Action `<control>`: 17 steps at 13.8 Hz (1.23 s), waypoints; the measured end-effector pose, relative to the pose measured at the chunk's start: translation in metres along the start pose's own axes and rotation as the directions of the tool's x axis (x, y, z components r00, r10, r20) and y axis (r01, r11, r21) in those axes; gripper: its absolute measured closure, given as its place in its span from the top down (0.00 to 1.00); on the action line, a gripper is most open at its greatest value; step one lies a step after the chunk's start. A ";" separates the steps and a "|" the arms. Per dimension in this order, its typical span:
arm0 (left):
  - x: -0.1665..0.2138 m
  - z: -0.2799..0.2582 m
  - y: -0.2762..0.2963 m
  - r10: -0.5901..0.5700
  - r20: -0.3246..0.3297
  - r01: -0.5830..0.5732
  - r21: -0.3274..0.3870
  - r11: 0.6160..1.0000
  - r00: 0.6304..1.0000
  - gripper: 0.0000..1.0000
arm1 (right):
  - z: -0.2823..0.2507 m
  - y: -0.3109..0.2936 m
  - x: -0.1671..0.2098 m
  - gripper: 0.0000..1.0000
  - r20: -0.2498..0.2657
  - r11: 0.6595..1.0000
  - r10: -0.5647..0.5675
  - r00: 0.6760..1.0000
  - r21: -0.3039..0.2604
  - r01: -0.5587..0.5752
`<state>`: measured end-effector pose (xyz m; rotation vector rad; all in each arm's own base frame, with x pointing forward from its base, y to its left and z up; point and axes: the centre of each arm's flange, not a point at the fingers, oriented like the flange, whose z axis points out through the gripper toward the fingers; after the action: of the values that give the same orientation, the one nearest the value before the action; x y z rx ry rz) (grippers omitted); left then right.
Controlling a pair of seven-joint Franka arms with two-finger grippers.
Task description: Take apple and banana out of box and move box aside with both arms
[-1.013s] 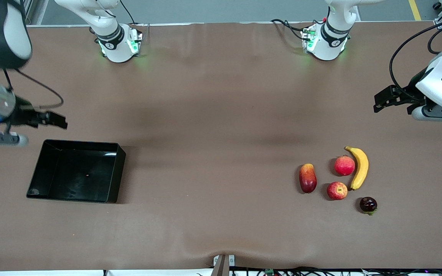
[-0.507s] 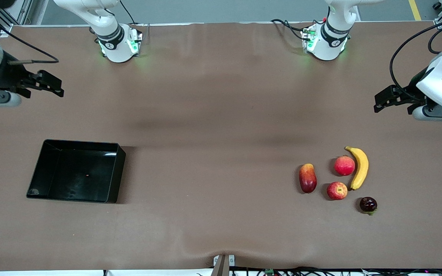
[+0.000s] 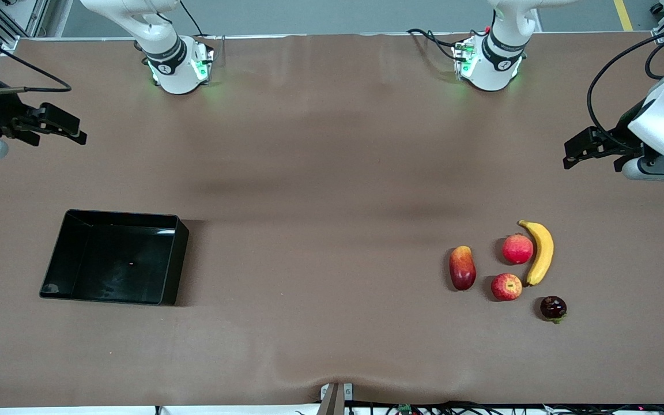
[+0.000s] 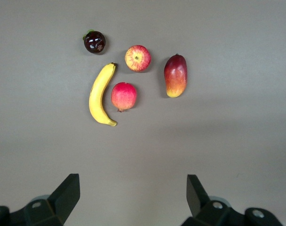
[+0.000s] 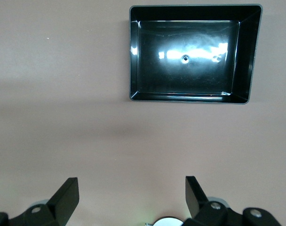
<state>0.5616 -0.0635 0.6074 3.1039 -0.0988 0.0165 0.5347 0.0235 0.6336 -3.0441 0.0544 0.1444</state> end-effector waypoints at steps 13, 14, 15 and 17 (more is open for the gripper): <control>-0.013 -0.012 -0.002 -0.004 0.046 0.004 0.007 1.000 0.999 1.00 | -0.001 0.002 0.000 1.00 -0.004 1.000 0.002 1.000 -0.020 -0.002; -0.014 -0.014 -0.003 -0.004 0.046 0.003 0.019 1.000 0.999 1.00 | -0.001 0.002 0.000 1.00 -0.004 1.000 0.002 1.000 -0.020 -0.002; -0.014 -0.015 -0.004 -0.003 0.043 0.001 0.039 0.999 0.999 1.00 | -0.001 0.002 0.000 1.00 -0.004 1.000 0.002 1.000 -0.020 -0.002; -0.013 -0.020 -0.004 0.002 0.031 -0.003 0.057 0.998 1.000 1.00 | -0.001 0.002 0.000 1.00 -0.004 1.000 0.002 1.000 -0.020 -0.002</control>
<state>0.5482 -0.0582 0.6276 3.1615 -0.1049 -0.0297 0.5347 0.0215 0.6347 -3.0643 0.0561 0.1402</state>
